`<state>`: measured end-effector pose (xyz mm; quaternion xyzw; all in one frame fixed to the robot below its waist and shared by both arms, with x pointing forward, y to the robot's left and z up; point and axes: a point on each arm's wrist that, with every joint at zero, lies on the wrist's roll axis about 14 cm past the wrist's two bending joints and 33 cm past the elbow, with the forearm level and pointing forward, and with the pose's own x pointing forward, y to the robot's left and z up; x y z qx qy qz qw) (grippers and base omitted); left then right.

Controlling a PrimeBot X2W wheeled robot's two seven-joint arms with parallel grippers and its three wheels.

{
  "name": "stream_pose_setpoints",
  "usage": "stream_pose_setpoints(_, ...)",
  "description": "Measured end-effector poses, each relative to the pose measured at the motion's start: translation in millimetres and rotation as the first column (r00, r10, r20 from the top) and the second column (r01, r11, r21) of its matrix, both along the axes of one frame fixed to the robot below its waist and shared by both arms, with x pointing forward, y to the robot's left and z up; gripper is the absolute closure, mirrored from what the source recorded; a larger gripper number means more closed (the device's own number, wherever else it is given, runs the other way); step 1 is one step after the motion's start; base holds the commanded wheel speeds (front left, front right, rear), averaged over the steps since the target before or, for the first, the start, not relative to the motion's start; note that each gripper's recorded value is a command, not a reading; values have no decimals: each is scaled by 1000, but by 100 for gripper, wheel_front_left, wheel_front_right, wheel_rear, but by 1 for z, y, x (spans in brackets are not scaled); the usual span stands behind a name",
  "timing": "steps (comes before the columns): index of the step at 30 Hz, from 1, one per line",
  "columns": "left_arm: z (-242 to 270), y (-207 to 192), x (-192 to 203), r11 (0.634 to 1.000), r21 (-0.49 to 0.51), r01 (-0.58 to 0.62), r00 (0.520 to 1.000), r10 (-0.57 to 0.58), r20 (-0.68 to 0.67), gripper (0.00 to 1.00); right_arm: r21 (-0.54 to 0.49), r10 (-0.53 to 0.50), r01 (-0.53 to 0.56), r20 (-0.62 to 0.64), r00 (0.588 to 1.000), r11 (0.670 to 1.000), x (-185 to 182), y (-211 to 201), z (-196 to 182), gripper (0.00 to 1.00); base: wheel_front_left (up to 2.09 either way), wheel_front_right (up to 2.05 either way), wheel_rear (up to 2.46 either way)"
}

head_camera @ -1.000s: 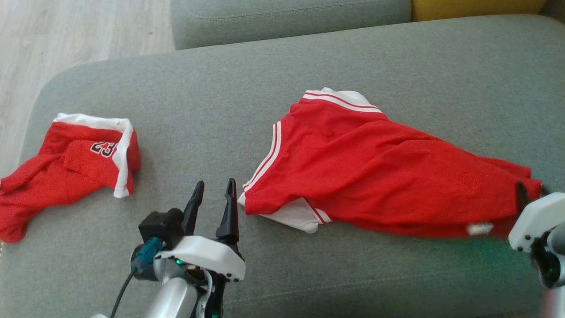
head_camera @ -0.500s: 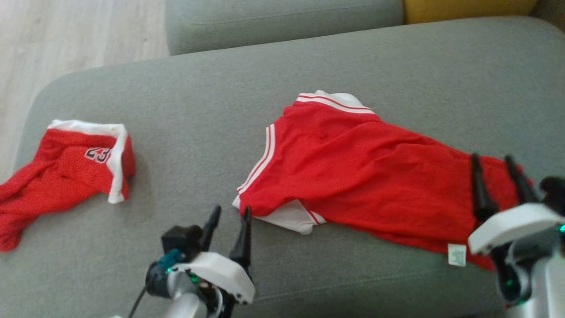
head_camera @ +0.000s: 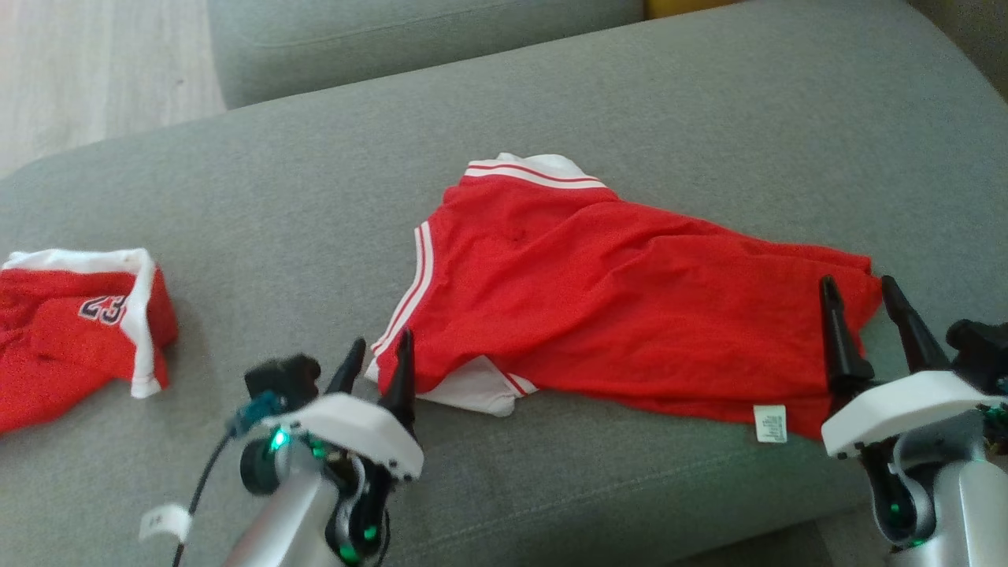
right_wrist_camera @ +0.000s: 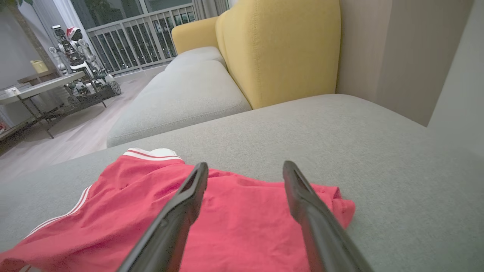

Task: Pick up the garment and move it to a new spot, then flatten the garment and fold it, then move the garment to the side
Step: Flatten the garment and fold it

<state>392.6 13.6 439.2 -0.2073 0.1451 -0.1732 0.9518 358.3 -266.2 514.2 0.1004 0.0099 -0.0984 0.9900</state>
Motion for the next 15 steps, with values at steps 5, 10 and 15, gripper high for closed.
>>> stream_pose_setpoints(5, -12, -4, 15, 999, 51, 11, 998, -8, -63, 0, -3, -11, 11, -6, 1000, 1000, -4, -3, -2, 0, 0, 0, 0)
stream_pose_setpoints(10, -45, -2, 17, 982, 183, 54, 985, -22, -174, 0, 0, -22, 22, -9, 1000, 1000, -6, -6, -4, 0, 0, 0, 0)
stream_pose_setpoints(15, -62, -4, 21, 963, 252, 95, 973, -36, -229, 0, -9, -30, 30, 5, 1000, 1000, -4, -9, 0, 0, 0, 0, 0)
